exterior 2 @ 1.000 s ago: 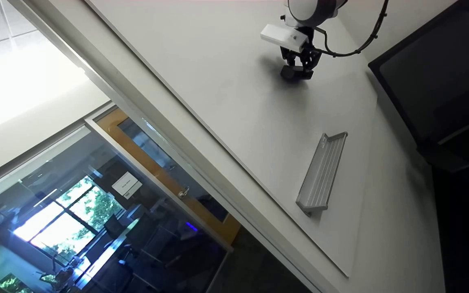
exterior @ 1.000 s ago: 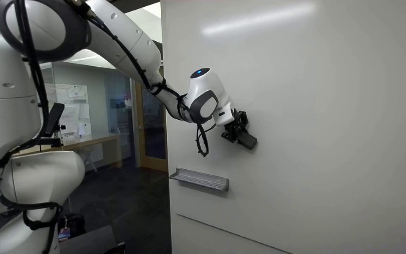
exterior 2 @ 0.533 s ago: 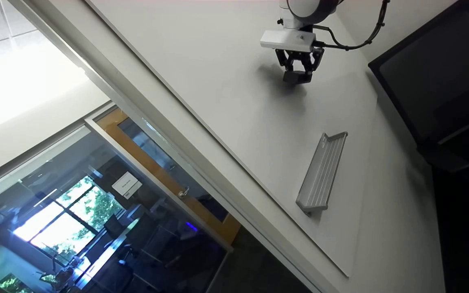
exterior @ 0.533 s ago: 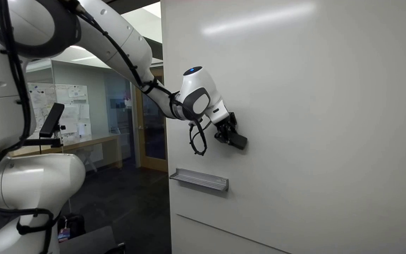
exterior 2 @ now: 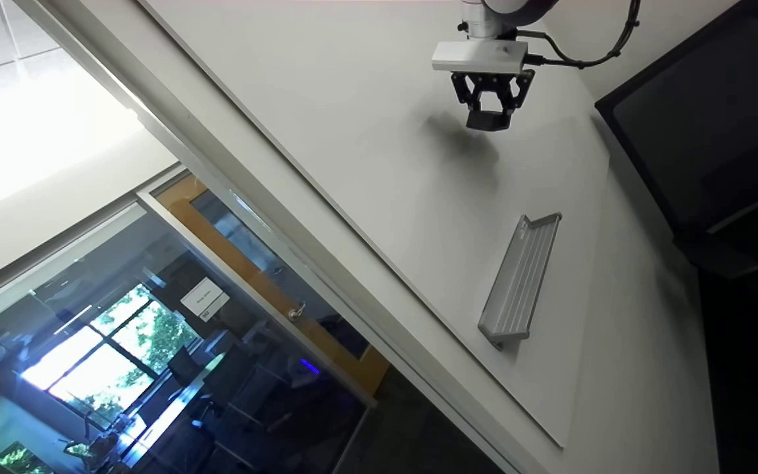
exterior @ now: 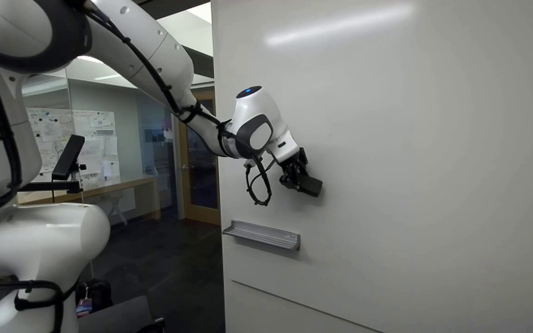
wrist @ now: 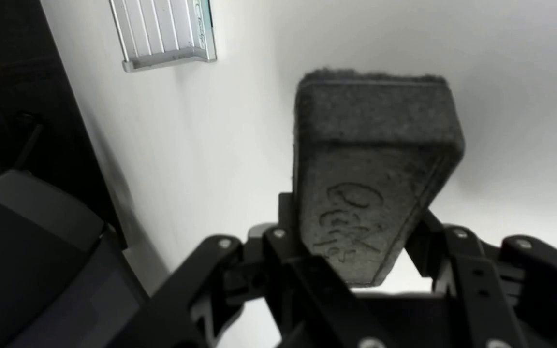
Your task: Remove the black eraser from the whiteboard tray and wipe the board with the eraser, put the eraser back on the tray
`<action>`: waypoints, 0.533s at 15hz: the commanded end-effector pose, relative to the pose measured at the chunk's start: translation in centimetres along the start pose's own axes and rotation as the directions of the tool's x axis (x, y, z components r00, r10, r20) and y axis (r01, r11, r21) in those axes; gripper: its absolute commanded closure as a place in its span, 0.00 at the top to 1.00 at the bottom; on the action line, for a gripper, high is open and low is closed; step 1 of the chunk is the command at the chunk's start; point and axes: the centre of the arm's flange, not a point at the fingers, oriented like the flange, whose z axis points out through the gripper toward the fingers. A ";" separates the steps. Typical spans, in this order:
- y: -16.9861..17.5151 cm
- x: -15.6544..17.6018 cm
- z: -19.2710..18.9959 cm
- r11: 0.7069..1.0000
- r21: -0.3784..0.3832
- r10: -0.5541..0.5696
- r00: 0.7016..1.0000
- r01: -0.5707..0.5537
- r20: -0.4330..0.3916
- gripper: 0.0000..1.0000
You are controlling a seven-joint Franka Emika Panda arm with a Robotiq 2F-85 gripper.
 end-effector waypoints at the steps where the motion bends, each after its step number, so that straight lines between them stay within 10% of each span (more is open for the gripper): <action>1: 0.2 -0.6 -0.5 1.000 -0.022 0.001 1.000 -0.001 0.008 0.30; 8: 1.9 -7.6 -3.2 0.985 -0.125 -0.112 0.991 0.121 0.077 0.30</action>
